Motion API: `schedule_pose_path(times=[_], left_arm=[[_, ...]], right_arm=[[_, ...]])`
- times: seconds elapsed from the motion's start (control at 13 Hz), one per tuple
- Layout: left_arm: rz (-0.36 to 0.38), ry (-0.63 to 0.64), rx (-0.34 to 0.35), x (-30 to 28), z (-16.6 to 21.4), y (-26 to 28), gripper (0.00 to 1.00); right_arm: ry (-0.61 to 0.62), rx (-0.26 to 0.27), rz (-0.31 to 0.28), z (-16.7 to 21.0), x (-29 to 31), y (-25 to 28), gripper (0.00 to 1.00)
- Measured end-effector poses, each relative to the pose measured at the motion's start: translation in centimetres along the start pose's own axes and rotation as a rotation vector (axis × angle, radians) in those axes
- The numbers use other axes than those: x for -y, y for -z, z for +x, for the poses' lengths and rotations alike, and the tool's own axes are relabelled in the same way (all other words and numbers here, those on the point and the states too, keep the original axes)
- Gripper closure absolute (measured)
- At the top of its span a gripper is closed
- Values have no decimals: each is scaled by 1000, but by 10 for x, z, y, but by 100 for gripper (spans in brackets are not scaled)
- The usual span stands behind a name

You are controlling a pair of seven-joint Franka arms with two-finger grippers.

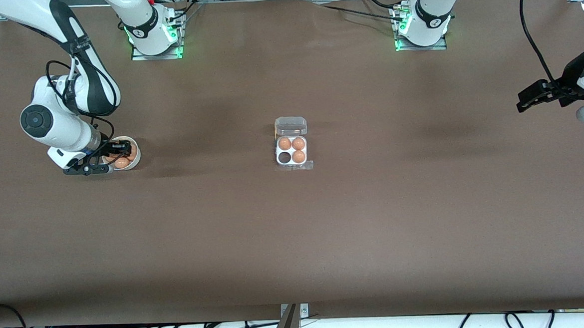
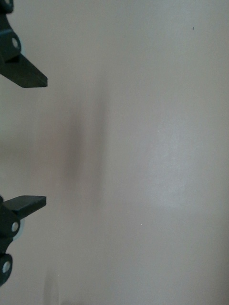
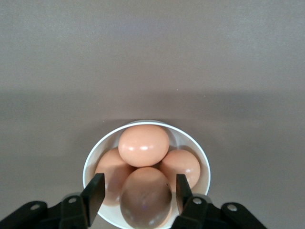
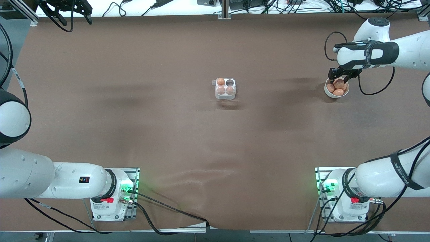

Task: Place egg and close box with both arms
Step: 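Grasp a brown egg with the right gripper and lift it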

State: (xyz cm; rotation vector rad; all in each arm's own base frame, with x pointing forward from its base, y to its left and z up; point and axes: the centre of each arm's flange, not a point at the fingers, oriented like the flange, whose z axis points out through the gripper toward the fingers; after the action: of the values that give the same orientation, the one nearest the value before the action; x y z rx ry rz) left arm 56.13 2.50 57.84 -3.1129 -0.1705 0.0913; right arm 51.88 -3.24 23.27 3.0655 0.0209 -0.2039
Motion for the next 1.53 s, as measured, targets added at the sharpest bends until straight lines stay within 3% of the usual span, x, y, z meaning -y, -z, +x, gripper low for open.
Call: schedule_pose_path(times=[0.31,0.38,0.54,1.23,1.53], left_arm=[[0,0,0,0,0,0,0],[0,0,0,0,0,0,0],[0,0,0,0,0,0,0],[-1,1,-17,0,0,11,0],[-1,3,-18,1,0,11,0]], right_arm=[[3,3,0,0,0,-1,43],[3,3,-1,0,0,-1,50],[4,2,-1,0,0,-1,52],[14,0,-2,3,-1,3,52],[9,61,-6,16,-5,29,52]])
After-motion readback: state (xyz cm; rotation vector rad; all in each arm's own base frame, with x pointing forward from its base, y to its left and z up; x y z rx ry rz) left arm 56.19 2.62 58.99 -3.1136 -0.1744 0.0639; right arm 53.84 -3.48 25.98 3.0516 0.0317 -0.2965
